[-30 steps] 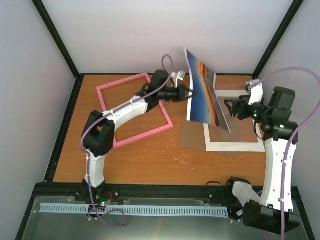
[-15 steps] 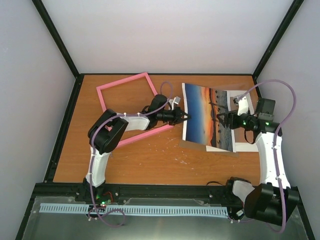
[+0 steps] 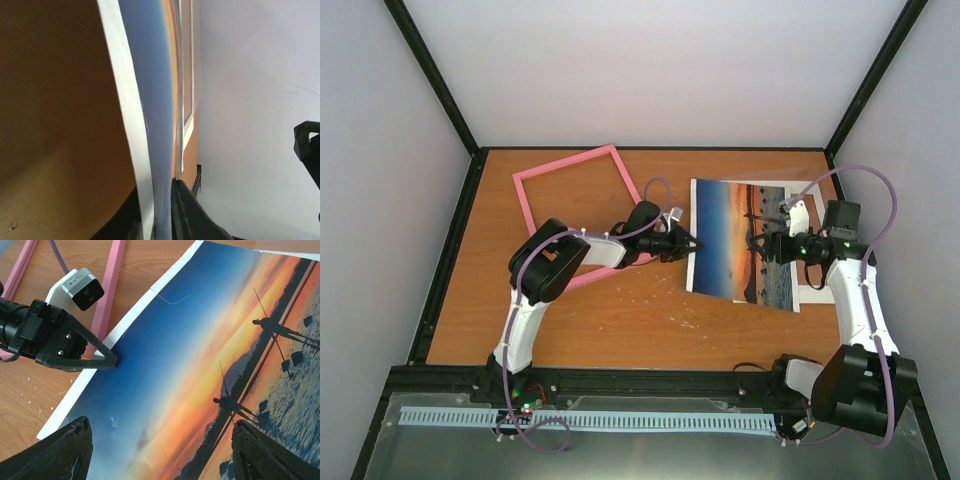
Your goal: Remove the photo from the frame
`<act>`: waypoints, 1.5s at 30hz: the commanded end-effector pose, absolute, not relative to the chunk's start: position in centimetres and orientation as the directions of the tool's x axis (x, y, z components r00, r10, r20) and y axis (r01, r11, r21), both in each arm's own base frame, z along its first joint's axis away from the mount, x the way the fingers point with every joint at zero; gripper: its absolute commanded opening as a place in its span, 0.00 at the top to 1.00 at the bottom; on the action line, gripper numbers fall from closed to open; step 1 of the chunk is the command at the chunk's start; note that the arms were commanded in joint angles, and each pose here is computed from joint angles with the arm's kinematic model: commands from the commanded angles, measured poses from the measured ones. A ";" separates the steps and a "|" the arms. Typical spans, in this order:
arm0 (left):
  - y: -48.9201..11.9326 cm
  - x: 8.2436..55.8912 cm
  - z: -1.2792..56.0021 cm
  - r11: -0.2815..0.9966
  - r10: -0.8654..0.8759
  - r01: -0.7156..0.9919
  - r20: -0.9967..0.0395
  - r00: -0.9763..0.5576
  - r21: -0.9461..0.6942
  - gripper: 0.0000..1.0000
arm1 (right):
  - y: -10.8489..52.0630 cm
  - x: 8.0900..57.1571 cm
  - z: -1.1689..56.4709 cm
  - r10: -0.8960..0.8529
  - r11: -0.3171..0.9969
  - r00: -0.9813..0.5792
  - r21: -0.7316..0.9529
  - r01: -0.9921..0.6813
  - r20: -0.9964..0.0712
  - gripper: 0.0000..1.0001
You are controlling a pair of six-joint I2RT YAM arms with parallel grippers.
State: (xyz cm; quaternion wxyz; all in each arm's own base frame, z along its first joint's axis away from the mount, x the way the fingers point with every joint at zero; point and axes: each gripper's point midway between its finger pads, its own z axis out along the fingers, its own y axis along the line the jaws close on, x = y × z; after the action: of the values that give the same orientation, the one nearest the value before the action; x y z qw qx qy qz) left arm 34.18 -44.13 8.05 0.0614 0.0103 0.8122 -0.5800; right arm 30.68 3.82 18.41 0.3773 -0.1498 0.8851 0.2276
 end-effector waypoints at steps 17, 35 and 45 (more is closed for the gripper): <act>-41.8 35.0 7.3 0.603 -0.021 0.149 -0.202 -0.979 -0.784 0.57 | 3.7 30.6 18.1 -0.114 0.850 -0.651 0.266 -0.455 -0.751 0.26; -23.9 35.3 18.5 0.861 0.024 0.324 -0.605 -0.796 -0.392 0.32 | 2.8 31.0 20.5 -0.131 0.888 -0.554 0.151 -0.435 -0.822 0.03; -14.5 37.2 23.4 0.968 -0.044 0.179 -0.821 -0.569 -0.176 0.01 | 0.0 32.3 25.0 0.007 0.967 -0.429 0.116 -0.228 -0.903 0.00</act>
State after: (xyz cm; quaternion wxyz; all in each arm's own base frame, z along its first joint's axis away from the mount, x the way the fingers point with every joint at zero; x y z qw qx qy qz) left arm 36.30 -17.26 21.86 0.4106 0.0477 0.8947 -0.1695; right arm 31.33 1.53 22.55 0.4857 -0.1081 0.8563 0.1382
